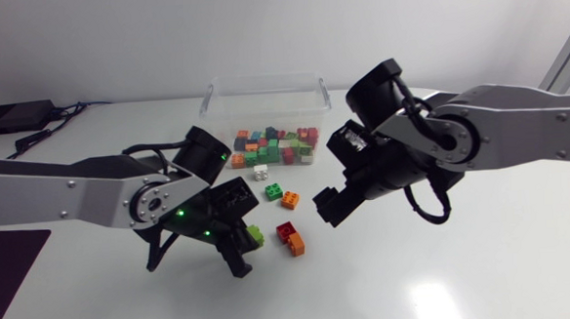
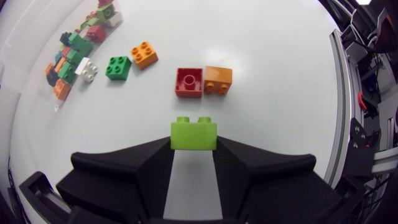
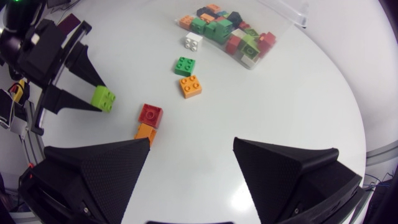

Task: Place the duplo bricks in the container

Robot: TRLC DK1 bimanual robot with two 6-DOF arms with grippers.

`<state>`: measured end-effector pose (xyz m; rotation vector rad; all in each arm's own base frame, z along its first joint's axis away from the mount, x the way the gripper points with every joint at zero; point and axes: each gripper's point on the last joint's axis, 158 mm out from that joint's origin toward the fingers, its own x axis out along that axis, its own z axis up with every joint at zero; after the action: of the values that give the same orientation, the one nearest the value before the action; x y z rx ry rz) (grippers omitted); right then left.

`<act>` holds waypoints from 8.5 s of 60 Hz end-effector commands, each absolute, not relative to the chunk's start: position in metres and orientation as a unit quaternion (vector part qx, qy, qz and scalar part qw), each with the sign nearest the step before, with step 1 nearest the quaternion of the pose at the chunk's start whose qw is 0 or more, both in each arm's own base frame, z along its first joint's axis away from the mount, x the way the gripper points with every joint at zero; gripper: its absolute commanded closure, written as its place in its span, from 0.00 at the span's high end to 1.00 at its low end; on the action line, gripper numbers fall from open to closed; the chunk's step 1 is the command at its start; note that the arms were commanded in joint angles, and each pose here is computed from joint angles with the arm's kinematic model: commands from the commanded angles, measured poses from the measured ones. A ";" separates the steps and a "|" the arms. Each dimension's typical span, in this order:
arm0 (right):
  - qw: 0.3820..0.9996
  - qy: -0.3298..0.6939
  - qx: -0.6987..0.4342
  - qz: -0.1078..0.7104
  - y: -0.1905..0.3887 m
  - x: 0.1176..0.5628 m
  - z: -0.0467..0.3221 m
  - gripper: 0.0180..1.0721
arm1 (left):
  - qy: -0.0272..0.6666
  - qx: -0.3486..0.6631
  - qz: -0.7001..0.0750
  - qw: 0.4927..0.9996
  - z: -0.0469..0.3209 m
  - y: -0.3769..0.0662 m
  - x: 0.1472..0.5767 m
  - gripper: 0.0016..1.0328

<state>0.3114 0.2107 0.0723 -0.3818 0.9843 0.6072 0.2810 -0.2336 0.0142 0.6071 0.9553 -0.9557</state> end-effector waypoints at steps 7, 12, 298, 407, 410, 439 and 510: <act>0.793 0.499 -0.181 0.300 0.234 0.304 0.048 0.92 | 0.409 0.270 -0.412 0.768 0.039 -0.210 0.294 0.18; 0.776 0.519 -0.189 0.304 0.241 0.299 0.034 0.92 | 0.392 0.264 -0.398 0.786 0.051 -0.202 0.307 0.18; 0.935 0.252 -0.073 0.237 0.175 0.433 0.230 0.95 | 0.488 0.266 -0.425 0.714 -0.021 -0.304 0.322 0.88; 0.773 0.425 -0.235 0.408 0.266 0.379 0.005 0.95 | 0.310 0.240 -0.381 0.837 0.168 -0.186 0.399 0.18; 0.770 0.427 -0.240 0.410 0.267 0.381 0.002 0.95 | 0.296 0.233 -0.377 0.846 0.178 -0.181 0.409 0.18; 0.749 0.437 -0.278 0.413 0.268 0.406 -0.035 0.95 | 0.181 0.201 -0.360 0.893 0.231 -0.175 0.472 0.18; 0.788 0.373 -0.257 0.417 0.255 0.379 0.080 0.35 | 0.197 0.145 -0.339 0.908 0.181 -0.202 0.604 0.93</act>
<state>0.3874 0.2643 0.0722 -0.5763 0.7903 0.9117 0.5975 -0.1931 0.1861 0.3039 0.3956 -0.6942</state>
